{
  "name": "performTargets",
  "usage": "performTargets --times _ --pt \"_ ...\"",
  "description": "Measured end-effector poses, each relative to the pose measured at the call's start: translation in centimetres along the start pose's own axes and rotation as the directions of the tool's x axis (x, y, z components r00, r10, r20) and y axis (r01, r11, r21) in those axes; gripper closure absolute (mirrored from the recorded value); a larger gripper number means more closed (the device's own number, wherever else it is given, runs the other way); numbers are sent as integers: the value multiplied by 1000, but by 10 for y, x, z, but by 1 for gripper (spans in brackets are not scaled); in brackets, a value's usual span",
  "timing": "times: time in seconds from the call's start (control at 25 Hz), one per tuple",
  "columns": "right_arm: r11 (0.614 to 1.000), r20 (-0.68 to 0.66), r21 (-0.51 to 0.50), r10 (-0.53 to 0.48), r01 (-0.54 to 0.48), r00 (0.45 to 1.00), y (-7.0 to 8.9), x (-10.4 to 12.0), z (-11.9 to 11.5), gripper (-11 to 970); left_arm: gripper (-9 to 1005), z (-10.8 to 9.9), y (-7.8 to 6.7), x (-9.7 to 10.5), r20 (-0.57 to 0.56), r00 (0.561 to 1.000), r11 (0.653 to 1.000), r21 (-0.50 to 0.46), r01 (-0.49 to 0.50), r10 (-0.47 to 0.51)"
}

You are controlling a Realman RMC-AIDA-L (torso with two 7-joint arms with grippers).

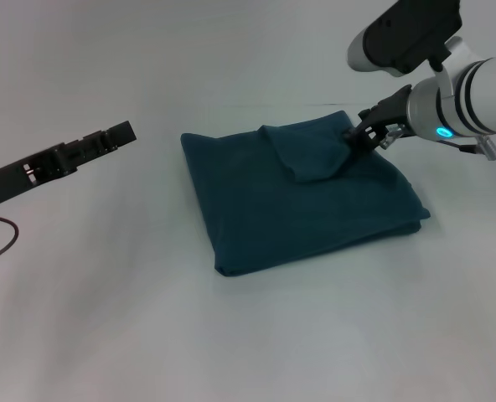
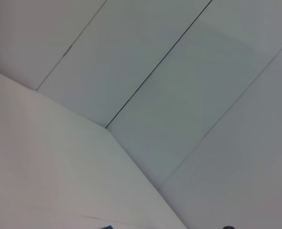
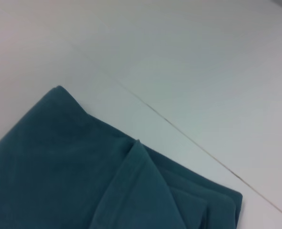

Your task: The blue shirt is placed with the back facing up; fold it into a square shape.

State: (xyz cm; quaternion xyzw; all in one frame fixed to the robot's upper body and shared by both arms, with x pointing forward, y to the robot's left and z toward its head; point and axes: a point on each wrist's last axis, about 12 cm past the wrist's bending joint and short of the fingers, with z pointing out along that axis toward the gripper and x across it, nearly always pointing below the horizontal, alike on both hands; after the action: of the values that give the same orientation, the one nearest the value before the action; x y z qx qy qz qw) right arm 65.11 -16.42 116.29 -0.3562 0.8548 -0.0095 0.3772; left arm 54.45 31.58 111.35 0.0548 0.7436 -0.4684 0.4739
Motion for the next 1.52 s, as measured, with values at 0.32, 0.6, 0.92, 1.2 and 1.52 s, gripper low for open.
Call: performTargets --times 0.32,0.6,0.92,1.2,1.52 --pt "994 -20 -82 -70 68 997 12 -5 7 613 46 -1 0 -1 22 1000 1000 5 8 -8" --pt "986 -1 -157 -65 64 998 23 -10 13 614 46 -2 1 -1 26 1000 1000 3 13 -13" --pt "975 -25 -221 -12 6 1000 33 -8 24 616 47 -3 1 0 30 999 1000 3 15 -15" --pt "978 -46 -207 6 -15 999 34 -3 34 618 46 -3 1 0 30 999 1000 3 16 -16" --pt "982 -43 -185 17 -24 999 31 -2 39 620 46 -2 0 -1 41 999 1000 9 21 -21"
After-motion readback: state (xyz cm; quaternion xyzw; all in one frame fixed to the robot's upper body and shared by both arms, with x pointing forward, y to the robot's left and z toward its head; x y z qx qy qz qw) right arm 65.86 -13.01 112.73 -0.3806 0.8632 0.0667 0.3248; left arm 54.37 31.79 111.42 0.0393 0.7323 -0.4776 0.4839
